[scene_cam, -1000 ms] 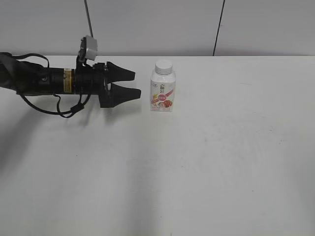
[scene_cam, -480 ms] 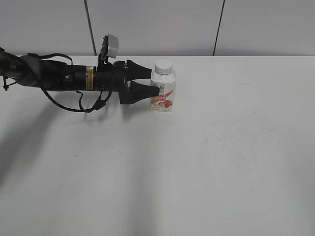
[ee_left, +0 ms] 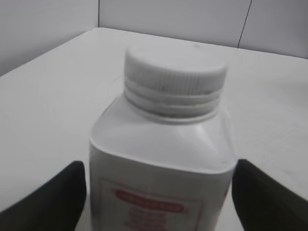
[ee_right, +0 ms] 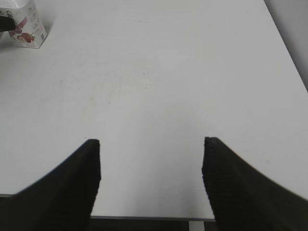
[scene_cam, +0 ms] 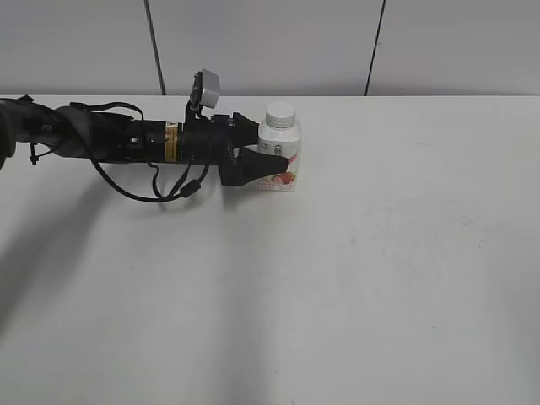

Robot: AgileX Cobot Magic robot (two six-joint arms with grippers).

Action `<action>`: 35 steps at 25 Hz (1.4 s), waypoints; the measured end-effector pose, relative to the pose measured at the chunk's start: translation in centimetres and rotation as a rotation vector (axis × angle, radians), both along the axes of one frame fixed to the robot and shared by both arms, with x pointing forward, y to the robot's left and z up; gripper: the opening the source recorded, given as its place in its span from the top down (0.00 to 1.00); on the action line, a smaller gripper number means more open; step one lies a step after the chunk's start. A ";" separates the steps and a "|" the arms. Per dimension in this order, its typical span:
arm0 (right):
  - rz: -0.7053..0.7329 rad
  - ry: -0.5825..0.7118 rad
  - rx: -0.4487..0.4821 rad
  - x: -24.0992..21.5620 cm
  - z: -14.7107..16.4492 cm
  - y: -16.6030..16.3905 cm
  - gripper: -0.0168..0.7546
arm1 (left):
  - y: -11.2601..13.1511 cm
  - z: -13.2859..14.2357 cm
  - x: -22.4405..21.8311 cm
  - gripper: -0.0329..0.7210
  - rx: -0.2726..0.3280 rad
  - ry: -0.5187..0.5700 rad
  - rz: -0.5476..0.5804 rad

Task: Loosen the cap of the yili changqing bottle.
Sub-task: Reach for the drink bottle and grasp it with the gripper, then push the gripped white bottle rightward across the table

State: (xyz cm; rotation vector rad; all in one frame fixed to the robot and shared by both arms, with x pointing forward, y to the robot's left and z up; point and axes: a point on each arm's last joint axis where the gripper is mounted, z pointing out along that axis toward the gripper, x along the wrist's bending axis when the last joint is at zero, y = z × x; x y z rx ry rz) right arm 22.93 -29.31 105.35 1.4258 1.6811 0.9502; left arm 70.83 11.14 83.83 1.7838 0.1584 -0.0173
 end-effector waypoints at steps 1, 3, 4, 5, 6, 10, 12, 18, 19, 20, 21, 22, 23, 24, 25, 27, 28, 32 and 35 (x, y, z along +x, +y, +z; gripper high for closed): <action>0.000 0.000 0.000 0.0 0.0 0.0 0.29 | -0.2 -0.2 0.0 0.21 0.000 0.007 -0.003; 0.000 0.000 0.001 0.0 0.0 0.0 0.29 | -0.6 -0.3 -0.1 0.21 -0.001 0.010 -0.010; 0.000 0.000 0.001 0.0 0.0 0.0 0.29 | -0.7 -0.5 -0.1 0.21 -0.001 0.012 -0.012; 0.000 0.000 0.001 0.0 0.0 0.0 0.29 | -0.9 -0.5 -0.2 0.21 -0.001 0.013 -0.015; 0.000 0.000 0.001 0.0 0.0 0.0 0.29 | -0.9 -0.4 -0.2 0.21 -0.001 0.012 -0.015; 0.000 0.000 0.001 0.0 0.0 0.0 0.29 | -0.9 -0.4 -0.2 0.23 0.000 0.013 -0.014; 0.000 0.000 0.001 0.0 0.0 0.0 0.29 | -0.9 -0.4 -0.1 0.28 0.000 0.013 -0.009; 0.000 0.000 0.001 0.0 0.0 0.0 0.29 | -0.8 -0.5 -0.1 0.43 0.004 0.013 -0.005; 0.000 0.000 0.001 0.0 0.0 0.0 0.29 | -0.8 -0.5 -0.1 0.44 0.004 0.013 -0.004; 0.000 0.000 0.001 0.0 0.0 0.0 0.29 | -0.9 -0.5 -0.1 0.44 0.004 0.013 -0.005; 0.000 0.000 0.001 0.0 0.0 0.0 0.29 | -0.9 -0.5 -0.1 0.45 0.005 0.013 -0.006; 0.000 0.000 0.001 0.0 0.0 0.0 0.29 | -0.9 -0.5 -0.1 0.45 0.007 0.012 -0.007; 0.000 0.000 0.001 0.0 0.0 0.0 0.29 | -0.9 -0.5 -0.2 0.45 0.009 0.012 -0.010; 0.000 0.000 0.001 0.0 0.0 0.0 0.29 | -0.9 -0.6 -0.2 0.45 0.009 0.012 -0.011; 0.000 0.000 0.001 0.0 0.0 0.0 0.29 | -1.0 -0.5 -0.2 0.45 0.012 0.011 -0.012; 0.000 0.000 0.001 0.0 0.0 0.0 0.29 | -0.9 -0.2 -0.5 0.45 0.022 0.010 -0.017; 0.000 0.000 0.001 0.0 0.0 0.0 0.29 | -0.9 -0.1 -0.7 0.45 0.031 0.013 -0.020; 0.000 0.000 0.001 0.0 0.0 0.0 0.29 | -0.5 0.7 -2.3 0.46 0.049 -0.008 -0.036; 0.000 0.000 0.001 0.0 0.0 0.0 0.29 | -0.1 1.2 -4.0 0.46 0.049 -0.023 -0.037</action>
